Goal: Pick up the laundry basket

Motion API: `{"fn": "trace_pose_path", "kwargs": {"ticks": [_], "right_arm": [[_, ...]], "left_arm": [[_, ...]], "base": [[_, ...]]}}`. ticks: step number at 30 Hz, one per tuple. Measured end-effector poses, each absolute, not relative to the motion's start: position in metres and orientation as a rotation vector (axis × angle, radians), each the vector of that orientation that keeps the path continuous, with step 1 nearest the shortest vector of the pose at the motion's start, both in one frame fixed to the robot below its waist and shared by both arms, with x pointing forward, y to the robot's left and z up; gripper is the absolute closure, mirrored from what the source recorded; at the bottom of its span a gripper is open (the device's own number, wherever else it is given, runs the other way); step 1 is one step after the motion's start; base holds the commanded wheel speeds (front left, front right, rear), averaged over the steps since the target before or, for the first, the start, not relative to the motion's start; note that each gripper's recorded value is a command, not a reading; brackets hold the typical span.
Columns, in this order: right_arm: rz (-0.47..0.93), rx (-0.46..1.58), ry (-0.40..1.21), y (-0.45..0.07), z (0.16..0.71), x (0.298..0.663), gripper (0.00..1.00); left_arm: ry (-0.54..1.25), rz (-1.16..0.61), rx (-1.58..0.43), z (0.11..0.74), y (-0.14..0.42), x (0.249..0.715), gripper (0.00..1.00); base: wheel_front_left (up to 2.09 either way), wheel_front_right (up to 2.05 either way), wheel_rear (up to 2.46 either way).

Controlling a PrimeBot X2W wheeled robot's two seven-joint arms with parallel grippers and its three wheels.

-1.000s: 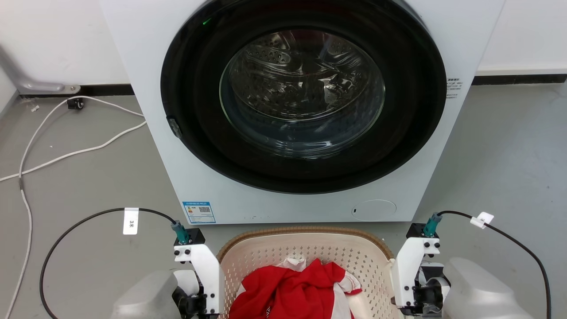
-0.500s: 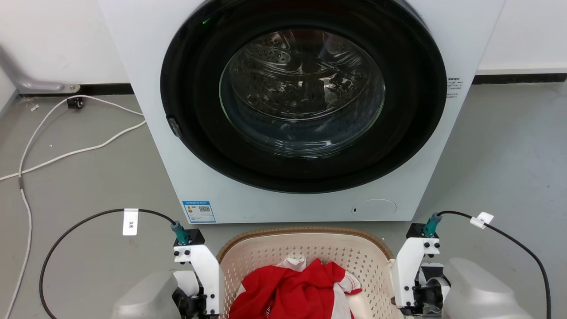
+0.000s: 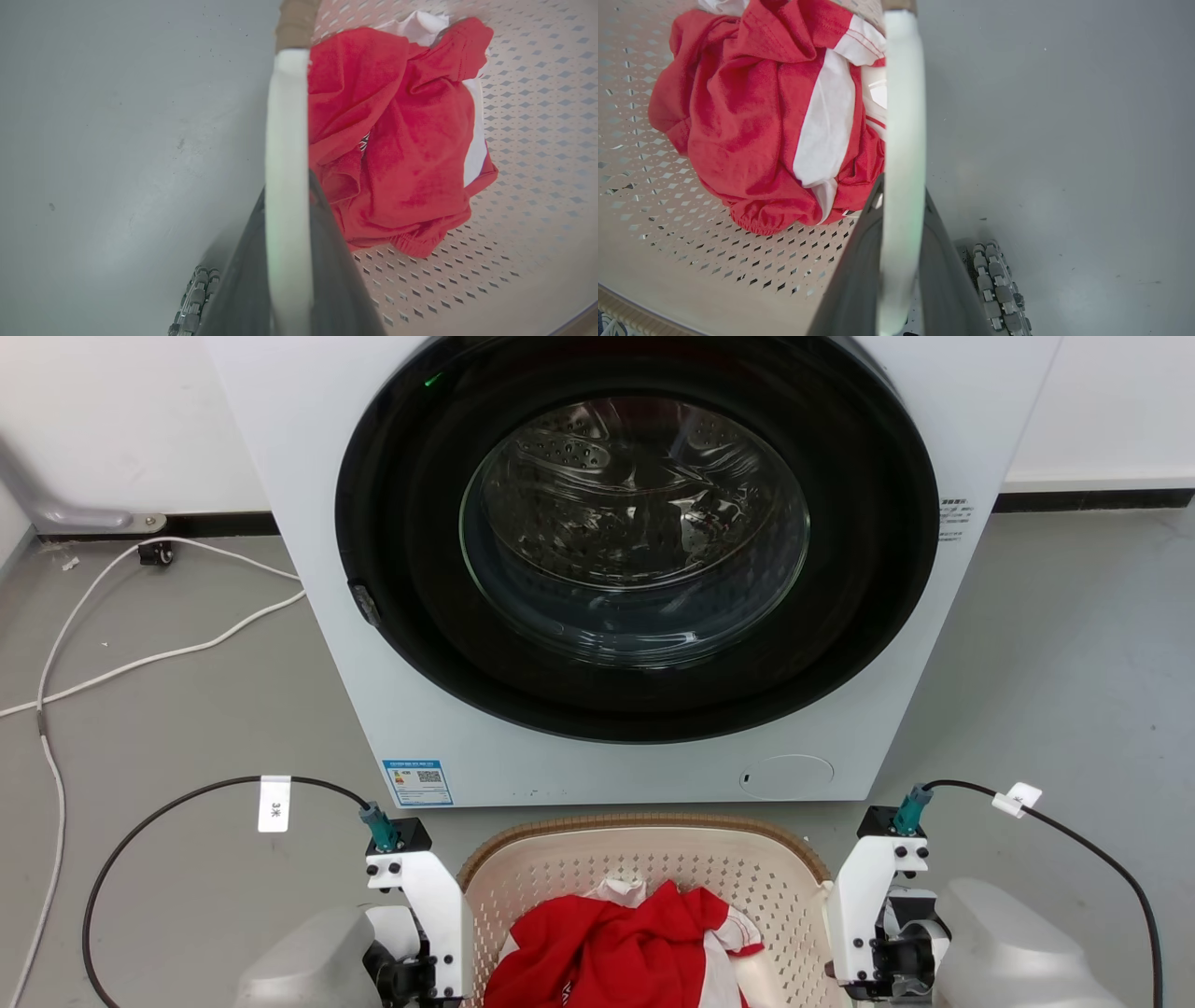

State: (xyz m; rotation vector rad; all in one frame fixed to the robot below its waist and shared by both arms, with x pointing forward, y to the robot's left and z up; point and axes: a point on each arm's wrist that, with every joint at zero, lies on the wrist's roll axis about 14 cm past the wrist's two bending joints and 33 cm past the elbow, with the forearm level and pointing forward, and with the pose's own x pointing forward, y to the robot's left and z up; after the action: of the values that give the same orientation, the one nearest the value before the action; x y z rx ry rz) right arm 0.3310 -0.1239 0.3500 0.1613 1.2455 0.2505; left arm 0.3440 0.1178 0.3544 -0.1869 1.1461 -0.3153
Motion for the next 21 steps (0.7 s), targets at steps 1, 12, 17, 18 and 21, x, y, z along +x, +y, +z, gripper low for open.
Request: {"fn": "trace_pose_path", "kwargs": {"ticks": [1,12,17,18,21], "right_arm": [[0.250,0.161,1.245,-0.1240,0.3501,0.3309,1.00],[0.247,0.163,1.246,-0.1252,0.3493,0.3311,1.00],[0.245,0.164,1.247,-0.1260,0.3490,0.3310,1.00],[0.245,0.164,1.247,-0.1261,0.3489,0.3309,1.00],[0.244,0.164,1.248,-0.1264,0.3487,0.3308,1.00]], "left_arm": [[1.146,-0.316,-0.187,0.3544,0.1177,0.3440,1.00],[1.149,-0.315,-0.195,0.3532,0.1164,0.3435,1.00],[1.148,-0.316,-0.195,0.3529,0.1158,0.3438,1.00],[1.148,-0.317,-0.194,0.3528,0.1157,0.3438,1.00],[1.149,-0.317,-0.193,0.3524,0.1155,0.3437,1.00]], "base": [[0.00,0.00,0.00],[0.00,0.00,0.00],[0.00,0.00,0.00],[0.00,0.00,0.00],[0.00,0.00,0.00]]}}
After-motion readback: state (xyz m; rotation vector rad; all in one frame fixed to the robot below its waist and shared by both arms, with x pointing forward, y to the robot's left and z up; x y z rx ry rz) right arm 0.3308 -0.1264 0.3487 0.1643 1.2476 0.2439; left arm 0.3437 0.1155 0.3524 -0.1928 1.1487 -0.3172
